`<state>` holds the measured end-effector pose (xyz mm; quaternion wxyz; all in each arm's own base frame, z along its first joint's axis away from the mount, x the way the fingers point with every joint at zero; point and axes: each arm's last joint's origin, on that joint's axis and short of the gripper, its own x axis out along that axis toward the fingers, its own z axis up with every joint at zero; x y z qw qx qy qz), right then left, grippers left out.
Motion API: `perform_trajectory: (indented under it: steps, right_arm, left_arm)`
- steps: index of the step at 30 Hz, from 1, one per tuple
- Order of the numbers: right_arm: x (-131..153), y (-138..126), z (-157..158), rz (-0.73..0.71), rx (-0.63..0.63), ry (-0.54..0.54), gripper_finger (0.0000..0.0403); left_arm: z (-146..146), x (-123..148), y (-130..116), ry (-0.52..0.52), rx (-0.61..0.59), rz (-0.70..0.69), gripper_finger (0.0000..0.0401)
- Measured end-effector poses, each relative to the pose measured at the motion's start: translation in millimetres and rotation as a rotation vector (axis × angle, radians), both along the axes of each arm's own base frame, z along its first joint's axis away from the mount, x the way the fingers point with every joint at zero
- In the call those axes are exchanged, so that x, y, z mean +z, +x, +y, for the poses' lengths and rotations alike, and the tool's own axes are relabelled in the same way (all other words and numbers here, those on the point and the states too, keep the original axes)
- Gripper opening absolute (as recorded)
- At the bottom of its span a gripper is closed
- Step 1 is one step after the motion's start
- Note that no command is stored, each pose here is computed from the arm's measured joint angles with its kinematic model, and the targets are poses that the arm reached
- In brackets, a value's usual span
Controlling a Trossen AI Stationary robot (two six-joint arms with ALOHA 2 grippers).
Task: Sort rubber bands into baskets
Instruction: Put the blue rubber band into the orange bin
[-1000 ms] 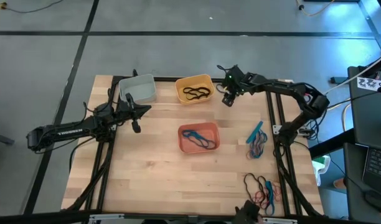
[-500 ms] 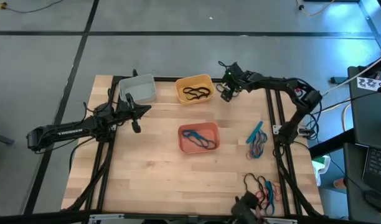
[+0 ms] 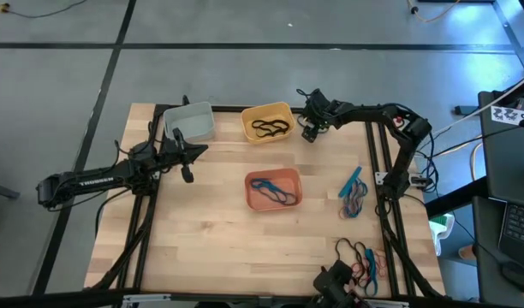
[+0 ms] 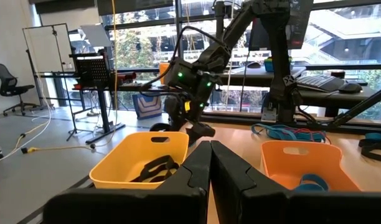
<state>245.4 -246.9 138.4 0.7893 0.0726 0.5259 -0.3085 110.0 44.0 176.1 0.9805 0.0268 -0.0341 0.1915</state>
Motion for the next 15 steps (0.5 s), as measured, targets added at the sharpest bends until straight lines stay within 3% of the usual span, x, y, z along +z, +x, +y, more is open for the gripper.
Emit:
perform_trajectory:
  steps: [9,15]
  right_arm:
    - [-3.0,-3.7,-4.0,-0.045,-0.024,0.057,0.0304]
    - [-3.8,-3.6,-3.1,-0.059,-0.027,0.083,0.0249]
  left_arm:
    - [0.0,0.0,0.0,0.000,0.000,0.000,0.0005]
    - [0.0,0.0,0.0,0.001,0.000,0.000,0.0005]
